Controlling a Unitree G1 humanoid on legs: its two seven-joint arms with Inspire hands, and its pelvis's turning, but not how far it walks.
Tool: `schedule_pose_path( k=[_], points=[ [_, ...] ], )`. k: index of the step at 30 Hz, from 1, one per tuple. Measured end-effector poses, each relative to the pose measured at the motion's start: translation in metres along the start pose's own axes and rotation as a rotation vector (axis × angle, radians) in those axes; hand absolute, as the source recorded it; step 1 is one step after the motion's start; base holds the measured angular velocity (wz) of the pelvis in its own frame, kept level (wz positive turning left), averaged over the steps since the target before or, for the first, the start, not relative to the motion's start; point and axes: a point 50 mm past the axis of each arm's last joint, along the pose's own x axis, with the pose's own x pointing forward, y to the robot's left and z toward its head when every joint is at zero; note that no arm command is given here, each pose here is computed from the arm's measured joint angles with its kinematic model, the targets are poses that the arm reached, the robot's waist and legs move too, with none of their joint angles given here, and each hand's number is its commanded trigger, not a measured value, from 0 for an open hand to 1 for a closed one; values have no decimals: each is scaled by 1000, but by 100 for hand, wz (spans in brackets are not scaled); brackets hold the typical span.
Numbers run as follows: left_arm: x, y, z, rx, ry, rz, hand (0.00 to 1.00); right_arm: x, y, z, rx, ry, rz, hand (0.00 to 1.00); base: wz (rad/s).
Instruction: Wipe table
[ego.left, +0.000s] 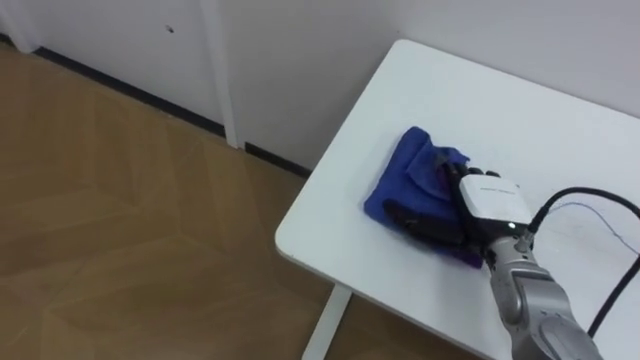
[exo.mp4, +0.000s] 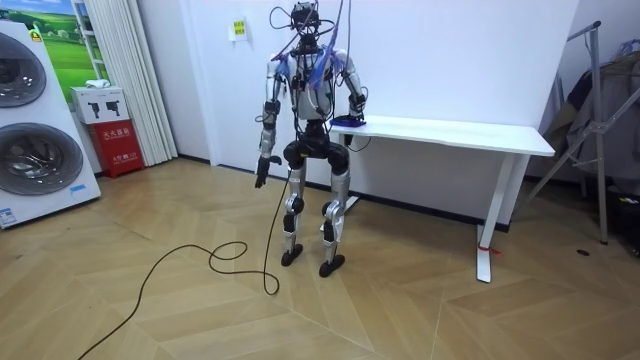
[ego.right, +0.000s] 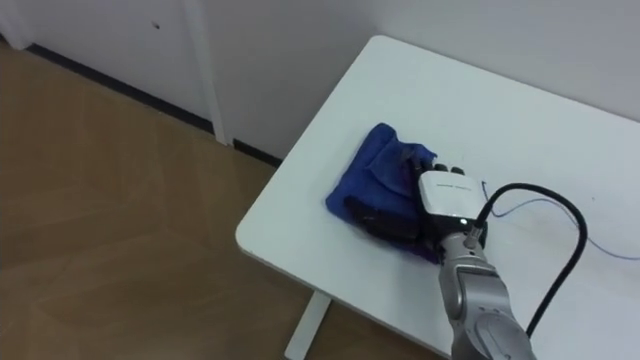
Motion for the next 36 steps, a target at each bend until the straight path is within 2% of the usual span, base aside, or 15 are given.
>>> schedule_pose_path(
  k=[9,16,27,36],
  points=[
    [-1,-2,-3,13,8,3,0,12,-11,7,-32,-7,-31,100,3],
    [0,-3,2,26,1,-9,0,12,-8,5,68,-2,-26,100,8],
    [1,1,9,7,-29,0,0,7,1,5,130,-48,-42,100,-1],
    [0,-5,10,-57,-33,15,0,9,12,3,367,-9,-10,100,-4]
  ],
)
